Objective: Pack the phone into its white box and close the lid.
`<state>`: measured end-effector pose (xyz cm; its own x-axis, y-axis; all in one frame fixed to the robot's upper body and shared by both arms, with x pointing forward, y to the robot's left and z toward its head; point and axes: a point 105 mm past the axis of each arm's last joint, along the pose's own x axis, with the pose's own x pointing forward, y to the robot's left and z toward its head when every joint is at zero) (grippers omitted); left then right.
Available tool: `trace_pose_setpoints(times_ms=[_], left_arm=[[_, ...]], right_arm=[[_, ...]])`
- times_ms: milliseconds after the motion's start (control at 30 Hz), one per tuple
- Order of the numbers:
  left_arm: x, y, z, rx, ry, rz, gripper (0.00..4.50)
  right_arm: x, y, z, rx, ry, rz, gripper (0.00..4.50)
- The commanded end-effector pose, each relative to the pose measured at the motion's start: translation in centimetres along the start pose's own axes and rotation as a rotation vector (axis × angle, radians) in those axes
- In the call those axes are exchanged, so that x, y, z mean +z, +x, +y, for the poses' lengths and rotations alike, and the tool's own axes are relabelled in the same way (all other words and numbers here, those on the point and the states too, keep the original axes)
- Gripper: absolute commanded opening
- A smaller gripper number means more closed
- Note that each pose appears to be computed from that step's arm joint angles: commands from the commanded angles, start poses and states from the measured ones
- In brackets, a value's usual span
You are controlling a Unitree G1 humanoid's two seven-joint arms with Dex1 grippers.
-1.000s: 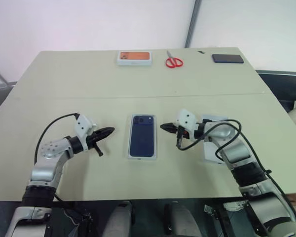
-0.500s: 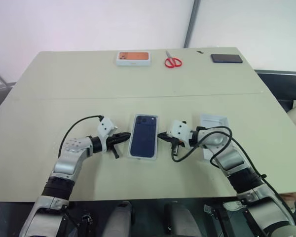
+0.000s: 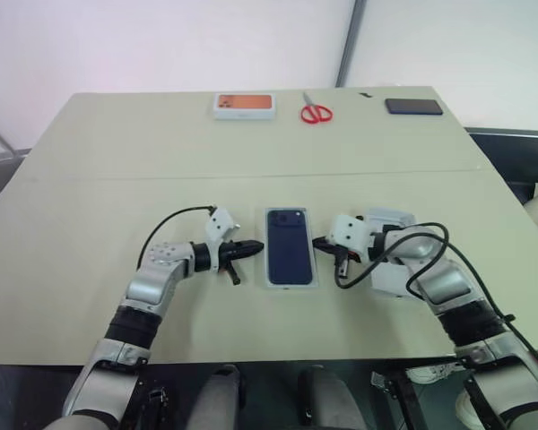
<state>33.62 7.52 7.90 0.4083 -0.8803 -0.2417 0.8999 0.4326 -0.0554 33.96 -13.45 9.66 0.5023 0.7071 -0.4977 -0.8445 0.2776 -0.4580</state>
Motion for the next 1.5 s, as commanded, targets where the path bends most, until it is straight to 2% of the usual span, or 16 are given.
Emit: trace_pose_setpoints(times_ms=[33,1000,1200,1500], left_arm=[[1.1,1.6,-1.9,-0.111,0.027,-0.021,0.00],[1.8,6.0,-4.4,-0.238,0.033,-0.030,0.00],[1.7,5.9,-4.1,-0.224,0.035,-0.031,0.00],[1.6,4.2,-1.9,-0.139,0.038,-0.035,0.00]], right_arm=[[1.5,-0.6,0.3,0.025,-0.033,-0.062,0.08],[-2.4,-5.1,-0.1,-0.012,0.016,0.066,0.08],[-2.7,-5.2,-0.2,-0.024,0.011,0.068,0.08],[-3.0,-5.5,-0.3,-0.019,0.006,0.078,0.08]])
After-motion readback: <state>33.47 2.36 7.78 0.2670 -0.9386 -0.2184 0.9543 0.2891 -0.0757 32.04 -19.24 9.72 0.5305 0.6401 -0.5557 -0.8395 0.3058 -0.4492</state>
